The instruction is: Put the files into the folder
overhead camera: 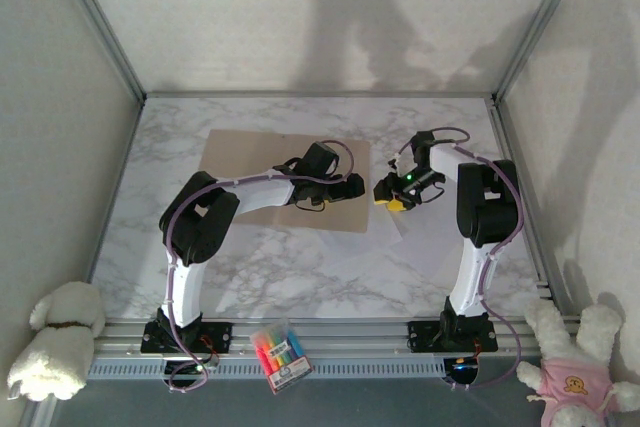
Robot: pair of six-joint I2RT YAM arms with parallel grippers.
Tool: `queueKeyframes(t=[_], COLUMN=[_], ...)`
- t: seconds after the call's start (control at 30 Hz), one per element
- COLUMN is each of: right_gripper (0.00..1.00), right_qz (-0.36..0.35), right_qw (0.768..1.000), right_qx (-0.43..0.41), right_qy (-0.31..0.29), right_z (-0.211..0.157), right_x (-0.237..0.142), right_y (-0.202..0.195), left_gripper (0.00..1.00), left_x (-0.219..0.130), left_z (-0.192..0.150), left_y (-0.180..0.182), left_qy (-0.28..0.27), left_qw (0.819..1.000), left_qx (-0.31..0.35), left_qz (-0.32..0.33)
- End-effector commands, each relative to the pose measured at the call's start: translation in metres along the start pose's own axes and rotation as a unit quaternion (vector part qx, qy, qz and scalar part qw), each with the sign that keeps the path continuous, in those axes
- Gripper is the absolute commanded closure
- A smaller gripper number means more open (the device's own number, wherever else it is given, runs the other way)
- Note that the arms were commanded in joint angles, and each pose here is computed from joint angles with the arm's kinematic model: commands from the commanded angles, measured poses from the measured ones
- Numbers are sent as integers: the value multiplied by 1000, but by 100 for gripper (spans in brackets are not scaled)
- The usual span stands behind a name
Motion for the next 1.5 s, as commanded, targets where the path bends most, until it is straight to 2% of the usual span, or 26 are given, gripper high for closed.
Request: queueKeyframes(t=[0.0,0.13,0.23,0.4,0.57,0.83,1.13,1.47], right_gripper=[50,50,50,50,50,50,50,50], right_qz=[-20,-18,-12,-6,-1,-14,-18,-13], right_qw=[1000,1000,1000,1000,1000,999,999,999], right_qx=[-1,3,4,7,7,11,25,31], right_qy=[14,14,14,13,19,28,20,15], right_z=[-7,-9,-10,-13,-17,-28,-38,-42], right_x=[3,3,3,1,3,7,5,3], right_y=[-4,-4,-1,2,7,11,10,13], left_gripper=[5,5,5,7,13,25,20,21], left_x=[-30,-56,-73,-88,-88,-74,-65,-54], left_z=[15,14,-1,-38,-69,-86,-91,-96], left_y=[-27,-36,-35,-9,14,31,48,53], left_qy=[-31,-50,-54,-41,-25,-7,-10,0], left_qw=[999,998,998,997,995,995,994,995], left_qx=[21,25,8,-56,-88,-92,-83,-73], left_qz=[-2,19,23,41,47,47,76,72])
Point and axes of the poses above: each hand's point on the last joint's axis, 136 mm out from that joint toward the fingers, its own x axis out along the fingers, its own y axis along the line the jaws close on, z = x × y, the point moved 4 cm from there along -x, back along the fingers, and after that the axes turned 1 degree about -x, right-handed, at the moved point
